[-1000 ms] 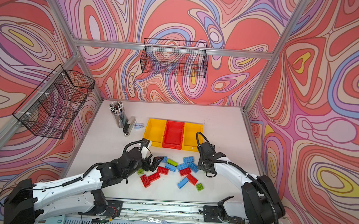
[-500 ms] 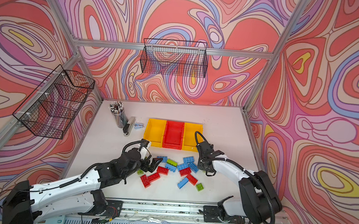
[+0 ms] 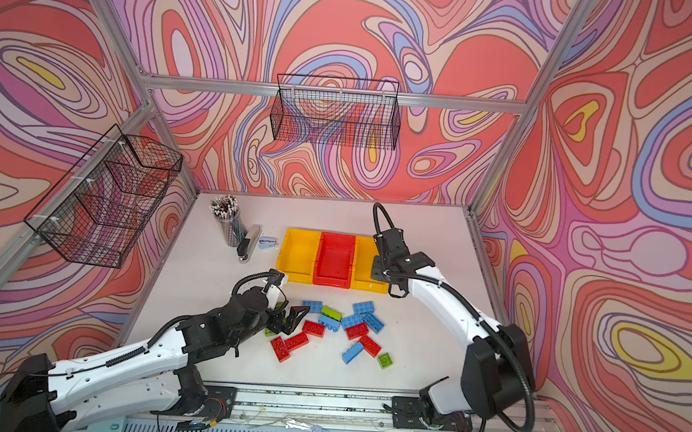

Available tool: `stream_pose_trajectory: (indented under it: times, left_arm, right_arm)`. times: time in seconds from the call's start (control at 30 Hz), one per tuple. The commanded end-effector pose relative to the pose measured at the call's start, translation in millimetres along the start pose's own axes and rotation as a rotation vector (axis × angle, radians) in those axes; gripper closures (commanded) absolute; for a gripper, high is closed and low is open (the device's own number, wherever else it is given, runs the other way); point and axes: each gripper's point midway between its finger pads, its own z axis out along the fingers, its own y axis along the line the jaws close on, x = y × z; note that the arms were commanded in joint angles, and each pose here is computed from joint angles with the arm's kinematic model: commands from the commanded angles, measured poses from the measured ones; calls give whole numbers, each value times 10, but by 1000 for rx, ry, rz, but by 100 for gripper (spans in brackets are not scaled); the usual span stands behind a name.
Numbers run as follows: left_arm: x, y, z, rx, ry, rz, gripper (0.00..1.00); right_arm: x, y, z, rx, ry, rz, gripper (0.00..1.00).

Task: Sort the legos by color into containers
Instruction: 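Lift the lime-green brick with the right gripper toward the yellow bin farthest along, then open the right gripper over the yellow bin to drop the brick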

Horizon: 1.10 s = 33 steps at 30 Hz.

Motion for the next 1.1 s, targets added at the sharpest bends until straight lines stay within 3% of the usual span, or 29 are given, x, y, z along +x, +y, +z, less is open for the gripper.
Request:
stream_pose_trajectory:
  times: [0.0, 0.4, 0.5, 0.6, 0.7, 0.9, 1.07]
  left_arm:
    - [-99, 26, -99, -23, -5, -10, 0]
    - [-65, 185, -202, -83, -12, -48, 0]
    - [-39, 205, -200, -92, -9, -51, 0]
    - [-70, 218, -209, -101, -19, -49, 0]
    - [-64, 250, -236, -117, -9, -34, 0]
    - [-113, 242, -304, -101, -26, -44, 0]
    - [-57, 210, -370, -59, -17, -77, 0]
  right_arm:
    - [-94, 183, 251, -17, 18, -64, 73]
    - [-98, 467, 986, -38, 100, -109, 72]
    - [-99, 507, 1041, -48, 105, -110, 60]
    - [-192, 547, 966, -65, 82, -106, 44]
    - [-305, 558, 795, -75, 48, -106, 34]
    - [-396, 468, 329, -86, -7, -91, 33]
    - [-137, 322, -40, -107, -18, -61, 33]
